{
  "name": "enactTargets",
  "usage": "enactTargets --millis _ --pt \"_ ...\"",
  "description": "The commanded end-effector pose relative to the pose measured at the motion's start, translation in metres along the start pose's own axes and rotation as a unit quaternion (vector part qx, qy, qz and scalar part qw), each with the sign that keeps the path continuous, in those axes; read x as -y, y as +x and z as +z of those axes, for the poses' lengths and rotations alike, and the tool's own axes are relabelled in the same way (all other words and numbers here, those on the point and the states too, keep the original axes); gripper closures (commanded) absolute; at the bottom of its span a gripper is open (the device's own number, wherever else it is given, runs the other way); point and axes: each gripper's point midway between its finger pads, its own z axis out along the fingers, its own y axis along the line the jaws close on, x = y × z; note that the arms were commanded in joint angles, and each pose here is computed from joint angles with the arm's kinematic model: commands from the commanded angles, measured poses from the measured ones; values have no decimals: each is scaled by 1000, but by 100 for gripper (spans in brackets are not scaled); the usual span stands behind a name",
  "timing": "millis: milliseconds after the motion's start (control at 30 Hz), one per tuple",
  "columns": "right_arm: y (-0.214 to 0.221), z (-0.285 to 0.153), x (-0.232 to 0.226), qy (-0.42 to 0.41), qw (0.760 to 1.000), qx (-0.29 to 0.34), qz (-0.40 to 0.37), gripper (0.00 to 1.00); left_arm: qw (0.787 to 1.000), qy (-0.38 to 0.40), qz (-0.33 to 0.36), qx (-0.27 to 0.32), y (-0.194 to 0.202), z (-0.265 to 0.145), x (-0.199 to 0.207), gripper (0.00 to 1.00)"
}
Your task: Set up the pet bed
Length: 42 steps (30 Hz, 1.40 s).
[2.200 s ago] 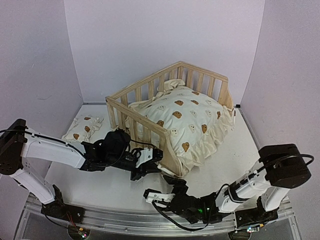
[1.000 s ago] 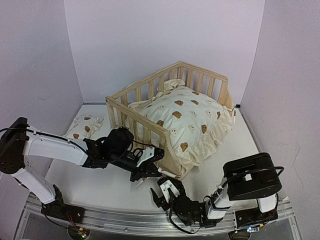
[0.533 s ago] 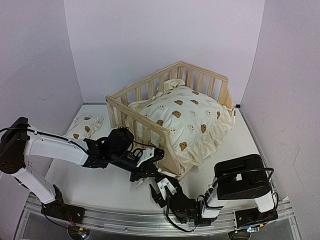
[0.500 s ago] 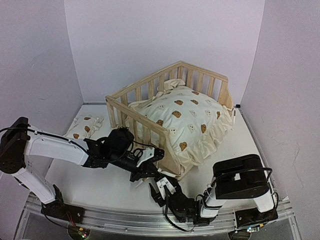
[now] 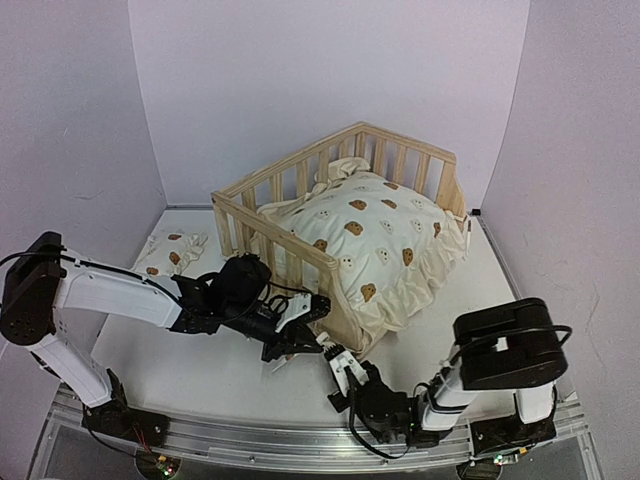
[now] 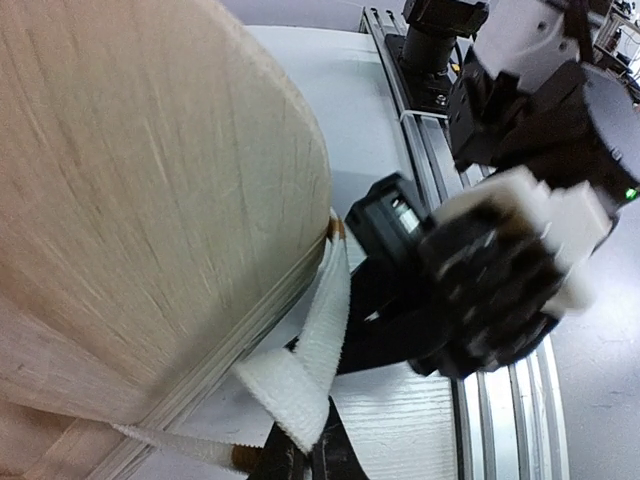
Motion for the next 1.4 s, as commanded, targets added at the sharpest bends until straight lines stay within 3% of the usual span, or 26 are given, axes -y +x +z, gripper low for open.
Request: enactTargets --millis 0,67,267,400,433,467,500,567,667,800,967,1133,1233,1367 --pt "-16 -29 1 -60 994 -28 90 100 1000 -10 4 2 -8 9 -10 100" --pt "-14 -35 2 -77 991 -55 96 100 1000 -27 -4 5 -9 10 -17 96" --pt "-22 -45 -2 -115 984 -79 108 100 994 -97 -25 50 -17 -11 -28 64" --pt "-21 -48 1 -117 983 -84 109 100 988 -137 -48 52 7 -30 -26 50" --pt "-22 -48 2 -117 983 -84 112 100 986 -151 -61 48 15 -34 -27 39" --pt "-22 -49 3 -116 983 -86 113 100 983 -162 -74 46 24 -37 -27 18" --pt "-20 -49 4 -115 983 -88 112 100 981 -169 -83 46 30 -39 -27 4" --pt "-20 -50 5 -116 983 -89 113 100 975 -190 -100 55 41 -45 -29 1" --pt "-20 -51 6 -116 983 -88 115 100 968 -218 -98 77 43 -47 -33 1" --pt "-26 -51 7 -118 983 -81 116 100 963 -248 -45 90 34 -36 -41 1" --pt "-32 -51 9 -116 983 -76 116 100 966 -236 -11 105 25 -9 -49 2" --pt "-36 -53 10 -118 983 -76 120 100 964 -238 -1 121 23 10 -57 12" --pt "-36 -54 11 -121 982 -80 122 100 962 -246 -8 123 27 12 -60 31" --pt "-33 -59 12 -128 977 -100 136 100 941 -312 -25 129 28 -10 -73 97"
